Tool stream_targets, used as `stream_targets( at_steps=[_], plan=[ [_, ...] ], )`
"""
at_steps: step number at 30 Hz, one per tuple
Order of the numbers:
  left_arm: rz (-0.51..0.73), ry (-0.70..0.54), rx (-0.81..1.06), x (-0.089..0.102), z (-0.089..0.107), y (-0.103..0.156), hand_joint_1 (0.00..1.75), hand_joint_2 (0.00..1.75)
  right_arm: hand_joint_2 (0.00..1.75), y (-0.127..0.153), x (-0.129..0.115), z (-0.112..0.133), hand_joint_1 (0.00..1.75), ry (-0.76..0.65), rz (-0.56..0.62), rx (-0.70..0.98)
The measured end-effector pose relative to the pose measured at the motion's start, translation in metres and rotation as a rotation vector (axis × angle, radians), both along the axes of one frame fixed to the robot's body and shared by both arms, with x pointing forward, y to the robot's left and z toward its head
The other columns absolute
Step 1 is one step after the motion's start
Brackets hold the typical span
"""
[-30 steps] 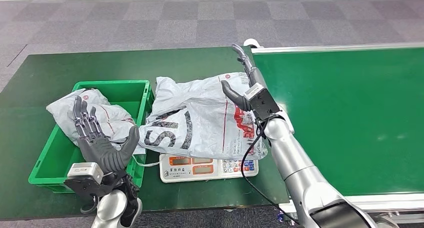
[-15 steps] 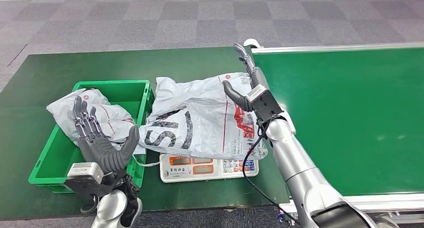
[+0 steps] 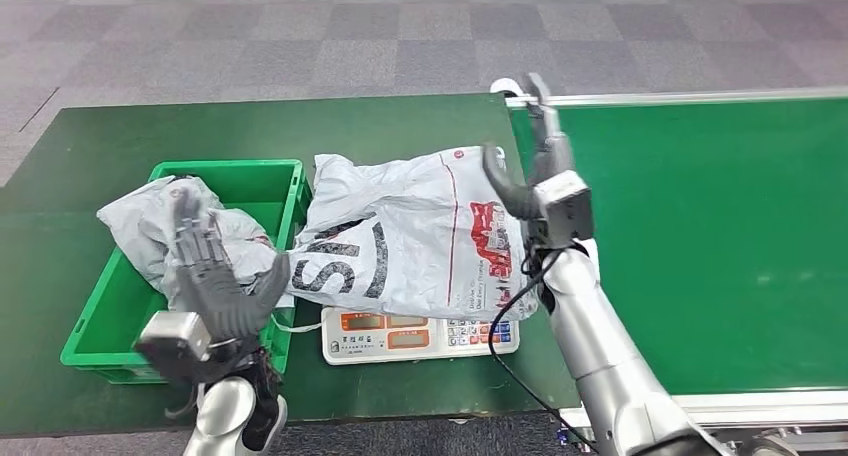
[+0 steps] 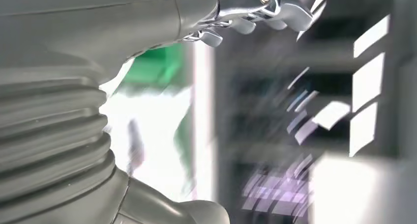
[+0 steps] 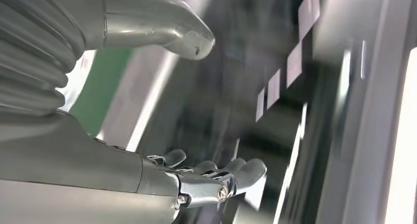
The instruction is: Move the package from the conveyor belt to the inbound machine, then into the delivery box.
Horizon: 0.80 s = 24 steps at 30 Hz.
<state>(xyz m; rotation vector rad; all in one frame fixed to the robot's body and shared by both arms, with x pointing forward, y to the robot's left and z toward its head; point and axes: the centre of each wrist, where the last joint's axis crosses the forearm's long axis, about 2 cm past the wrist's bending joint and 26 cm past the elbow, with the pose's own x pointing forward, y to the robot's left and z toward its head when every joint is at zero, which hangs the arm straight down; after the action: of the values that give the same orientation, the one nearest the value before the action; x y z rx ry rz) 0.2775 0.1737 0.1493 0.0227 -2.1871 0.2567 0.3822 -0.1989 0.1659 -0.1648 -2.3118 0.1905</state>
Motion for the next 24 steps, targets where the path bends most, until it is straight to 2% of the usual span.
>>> stream_targets(
  at_steps=[2,3,6,10,14,21,24],
  plan=[
    [-0.133,0.077,0.018,0.014,-0.011,0.001,0.00,1.75,1.75,-0.015,-0.033,-0.017,0.00,-0.009,-0.201,0.107],
    [-0.162,0.097,0.043,0.021,-0.017,0.002,0.00,1.75,1.75,-0.023,-0.048,-0.023,0.00,-0.009,-0.253,0.138],
    [-0.176,0.119,0.167,0.045,-0.022,0.004,0.00,1.75,1.75,-0.037,-0.072,-0.026,0.00,-0.026,-0.255,0.156],
    [-0.184,0.123,0.347,0.073,-0.016,-0.001,0.00,1.75,1.75,-0.043,-0.076,-0.027,0.00,-0.025,-0.198,0.120],
    [-0.199,0.170,0.484,0.093,-0.013,-0.010,0.00,1.75,1.75,-0.043,-0.076,-0.028,0.00,-0.014,-0.167,0.114],
    [-0.263,0.232,0.712,0.112,-0.001,-0.040,0.00,1.75,1.75,-0.039,-0.076,-0.033,0.00,0.053,-0.123,0.091],
    [-0.202,0.291,0.886,0.115,0.004,-0.052,0.00,1.75,1.75,-0.040,-0.076,-0.035,0.00,0.072,-0.119,0.082]
  ],
)
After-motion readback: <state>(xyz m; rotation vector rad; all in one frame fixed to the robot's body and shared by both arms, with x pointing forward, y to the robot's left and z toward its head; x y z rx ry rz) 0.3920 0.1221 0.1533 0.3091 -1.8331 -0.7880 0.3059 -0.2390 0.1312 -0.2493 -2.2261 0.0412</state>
